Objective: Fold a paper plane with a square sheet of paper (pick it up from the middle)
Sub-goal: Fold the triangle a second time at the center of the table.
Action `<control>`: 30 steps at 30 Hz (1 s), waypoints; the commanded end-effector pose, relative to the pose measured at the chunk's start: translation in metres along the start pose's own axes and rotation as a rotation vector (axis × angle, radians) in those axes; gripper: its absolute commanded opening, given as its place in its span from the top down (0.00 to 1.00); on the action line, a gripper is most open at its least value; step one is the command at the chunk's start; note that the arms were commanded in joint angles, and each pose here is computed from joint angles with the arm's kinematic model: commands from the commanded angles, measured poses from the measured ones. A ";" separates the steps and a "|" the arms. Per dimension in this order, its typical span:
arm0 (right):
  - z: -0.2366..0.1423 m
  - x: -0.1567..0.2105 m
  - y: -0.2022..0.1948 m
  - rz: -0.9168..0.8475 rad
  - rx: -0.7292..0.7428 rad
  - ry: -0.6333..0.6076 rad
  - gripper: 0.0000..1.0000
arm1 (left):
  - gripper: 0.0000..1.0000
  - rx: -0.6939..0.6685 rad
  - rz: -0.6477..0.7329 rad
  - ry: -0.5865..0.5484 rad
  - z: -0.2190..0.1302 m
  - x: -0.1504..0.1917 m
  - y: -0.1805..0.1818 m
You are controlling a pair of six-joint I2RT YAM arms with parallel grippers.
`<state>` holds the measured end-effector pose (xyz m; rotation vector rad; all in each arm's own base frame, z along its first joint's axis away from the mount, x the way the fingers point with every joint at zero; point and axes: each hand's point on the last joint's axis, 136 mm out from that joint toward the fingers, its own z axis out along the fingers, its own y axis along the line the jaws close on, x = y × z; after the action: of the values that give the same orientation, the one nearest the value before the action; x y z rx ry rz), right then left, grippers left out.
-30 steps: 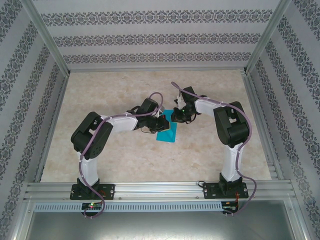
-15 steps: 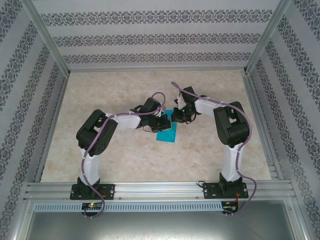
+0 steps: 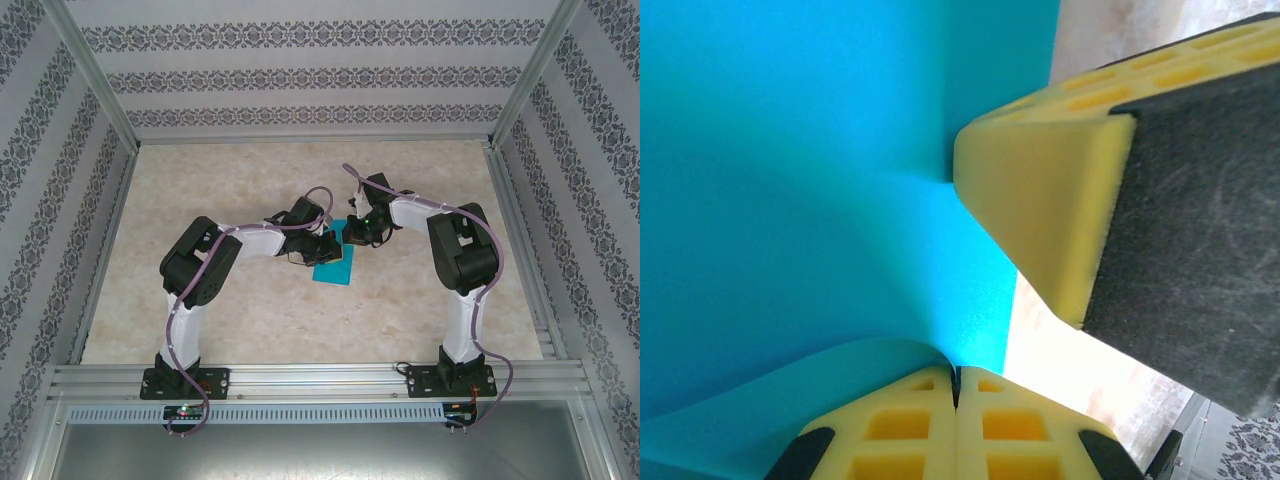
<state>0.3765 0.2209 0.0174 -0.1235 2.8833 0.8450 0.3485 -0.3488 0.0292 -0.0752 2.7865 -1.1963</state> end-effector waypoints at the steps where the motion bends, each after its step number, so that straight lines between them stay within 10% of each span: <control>1: 0.008 0.011 -0.007 0.010 0.012 0.044 0.92 | 0.97 -0.021 0.020 0.006 0.004 0.000 0.000; 30: 0.006 0.013 -0.007 0.003 0.020 0.048 0.93 | 0.96 -0.035 0.039 0.036 0.010 0.000 0.002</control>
<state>0.3763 0.2211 0.0175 -0.1245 2.8830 0.8476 0.3525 -0.3517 0.0269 -0.0509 2.7979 -1.1821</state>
